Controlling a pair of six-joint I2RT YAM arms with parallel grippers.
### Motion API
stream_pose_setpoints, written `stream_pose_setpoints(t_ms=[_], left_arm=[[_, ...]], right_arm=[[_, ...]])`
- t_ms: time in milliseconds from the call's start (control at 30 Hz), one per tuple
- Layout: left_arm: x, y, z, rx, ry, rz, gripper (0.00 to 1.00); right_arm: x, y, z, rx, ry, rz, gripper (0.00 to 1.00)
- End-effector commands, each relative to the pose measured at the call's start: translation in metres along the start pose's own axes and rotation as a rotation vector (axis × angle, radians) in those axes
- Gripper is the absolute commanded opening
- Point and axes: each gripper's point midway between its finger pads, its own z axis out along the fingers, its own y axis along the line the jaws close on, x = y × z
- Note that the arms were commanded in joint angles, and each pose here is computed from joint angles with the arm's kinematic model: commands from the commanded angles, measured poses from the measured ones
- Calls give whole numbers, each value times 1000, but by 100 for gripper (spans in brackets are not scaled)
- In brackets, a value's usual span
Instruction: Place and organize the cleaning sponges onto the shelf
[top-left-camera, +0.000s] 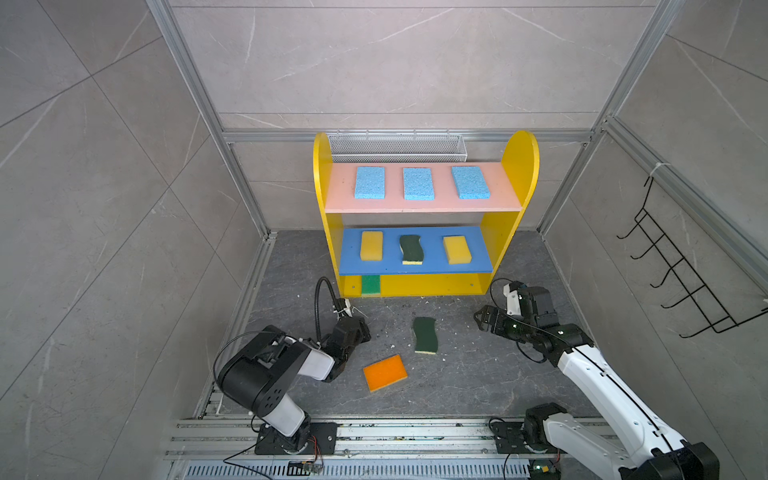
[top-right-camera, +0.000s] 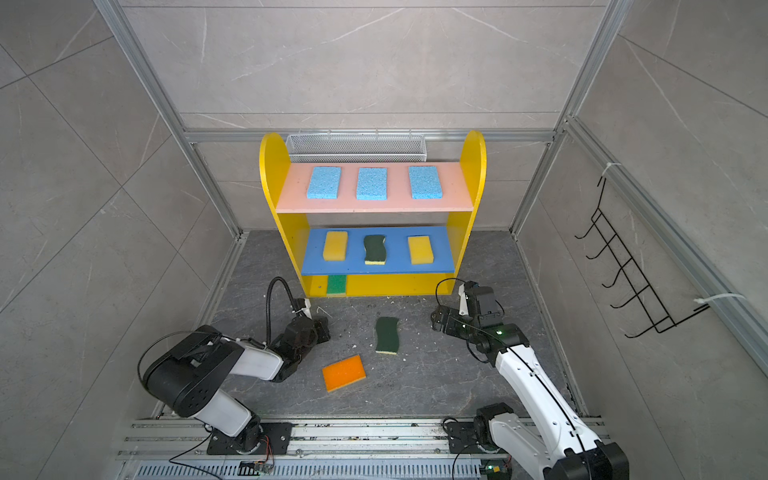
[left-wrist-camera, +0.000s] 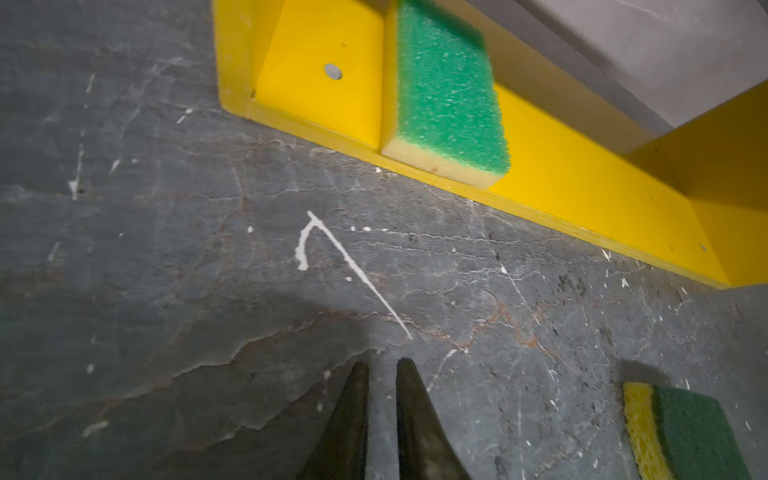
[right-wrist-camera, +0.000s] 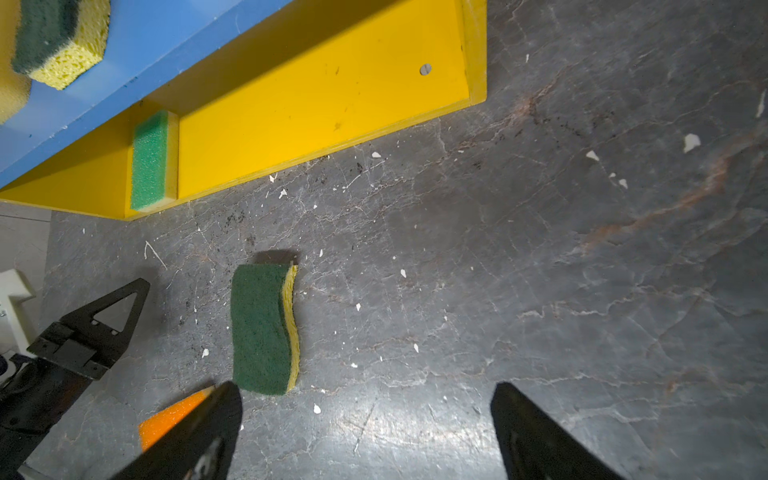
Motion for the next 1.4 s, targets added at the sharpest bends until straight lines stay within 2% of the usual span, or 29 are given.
stream_pose_setpoints(t_ms=[0,367,600,767,1133,1367], left_arm=[[-29,-28,3,155,-117,-108,18],[-22,-39,29,156,-158,-121,18],[-16,-50,32,42,-275,-92,19],[-8,-40,33,-64,-291,-94,21],[-2,-25,52,40,-289,-263,17],[-1,-26,56,52,-275,-266,16]], right_arm=[[5,-2,6,9,10,-24,96],[9,-2,13,28,9,-46,96],[13,0,16,40,13,-72,96],[18,5,18,39,19,-96,96],[25,7,22,42,21,-109,97],[27,7,25,44,25,-119,97]])
